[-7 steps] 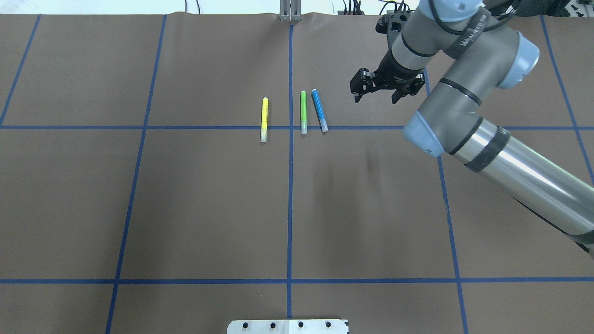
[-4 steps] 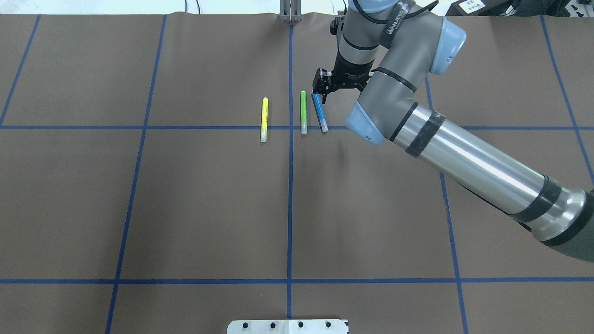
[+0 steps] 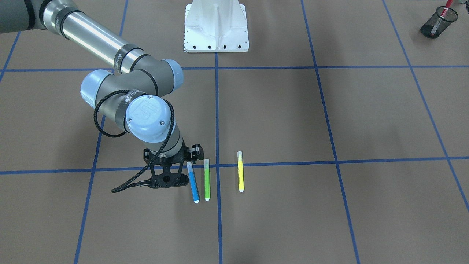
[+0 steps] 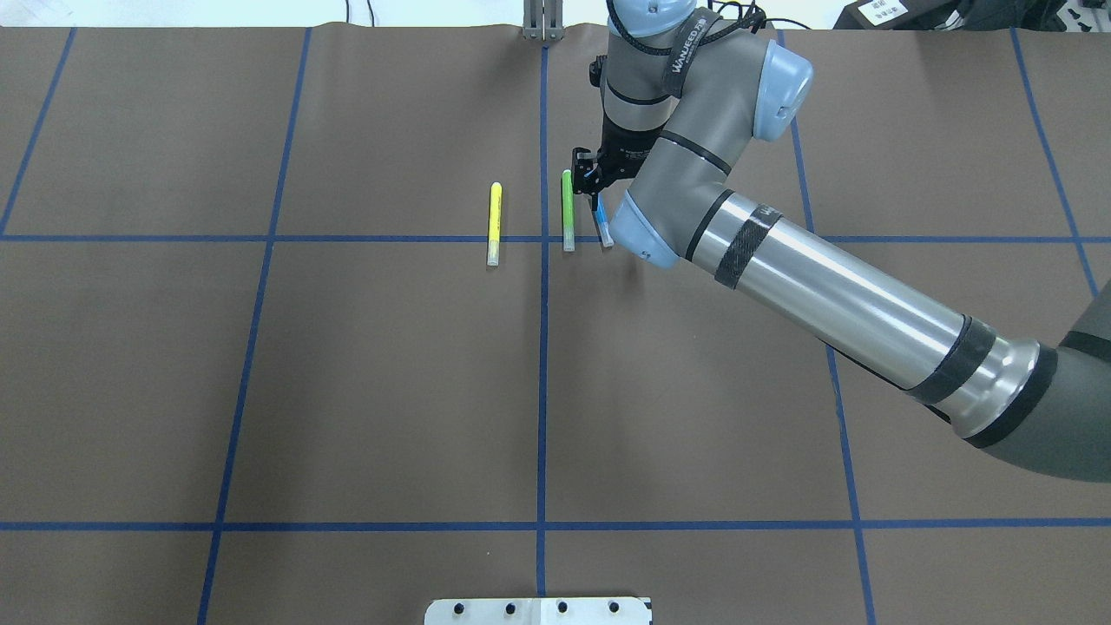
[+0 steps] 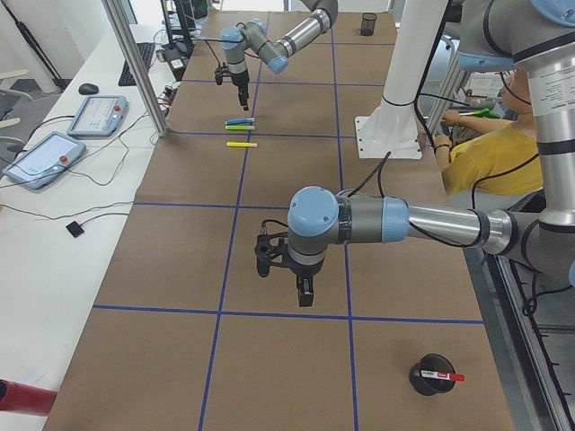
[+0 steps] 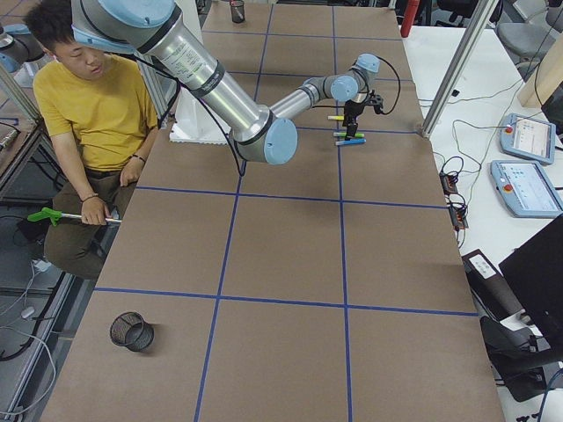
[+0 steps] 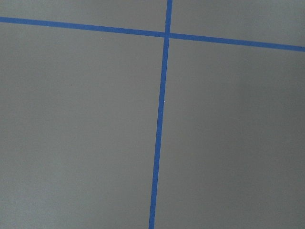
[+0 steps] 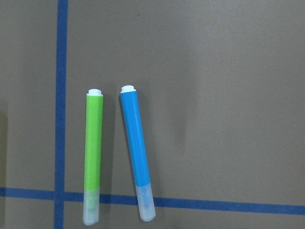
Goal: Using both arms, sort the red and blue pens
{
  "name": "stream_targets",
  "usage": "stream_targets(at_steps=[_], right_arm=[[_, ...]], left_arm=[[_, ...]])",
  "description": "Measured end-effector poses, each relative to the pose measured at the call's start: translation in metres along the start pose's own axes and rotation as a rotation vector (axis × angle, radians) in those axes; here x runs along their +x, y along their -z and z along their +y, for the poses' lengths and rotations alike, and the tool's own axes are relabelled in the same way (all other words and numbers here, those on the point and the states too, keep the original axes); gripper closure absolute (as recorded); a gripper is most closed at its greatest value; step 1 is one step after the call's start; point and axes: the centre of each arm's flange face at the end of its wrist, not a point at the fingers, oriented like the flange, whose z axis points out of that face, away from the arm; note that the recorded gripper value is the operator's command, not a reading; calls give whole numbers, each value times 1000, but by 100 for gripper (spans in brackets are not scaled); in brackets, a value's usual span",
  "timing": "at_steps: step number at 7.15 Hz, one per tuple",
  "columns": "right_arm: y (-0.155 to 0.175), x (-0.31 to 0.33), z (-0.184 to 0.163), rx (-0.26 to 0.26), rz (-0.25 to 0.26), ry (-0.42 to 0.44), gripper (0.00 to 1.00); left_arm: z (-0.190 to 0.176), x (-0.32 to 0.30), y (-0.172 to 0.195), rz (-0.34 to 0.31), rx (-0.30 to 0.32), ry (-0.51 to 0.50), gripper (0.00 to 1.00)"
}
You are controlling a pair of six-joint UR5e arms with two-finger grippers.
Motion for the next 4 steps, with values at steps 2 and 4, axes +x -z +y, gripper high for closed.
stream_targets(at_steps=[2,4], right_arm=[[-19,-11,7,-28,12,10,35],[-35,-19,16,-44,21,21,44]], left_arm=[[0,0,-1,0,-1,-2,0],[0,-1,-1,0,-1,-2,0]])
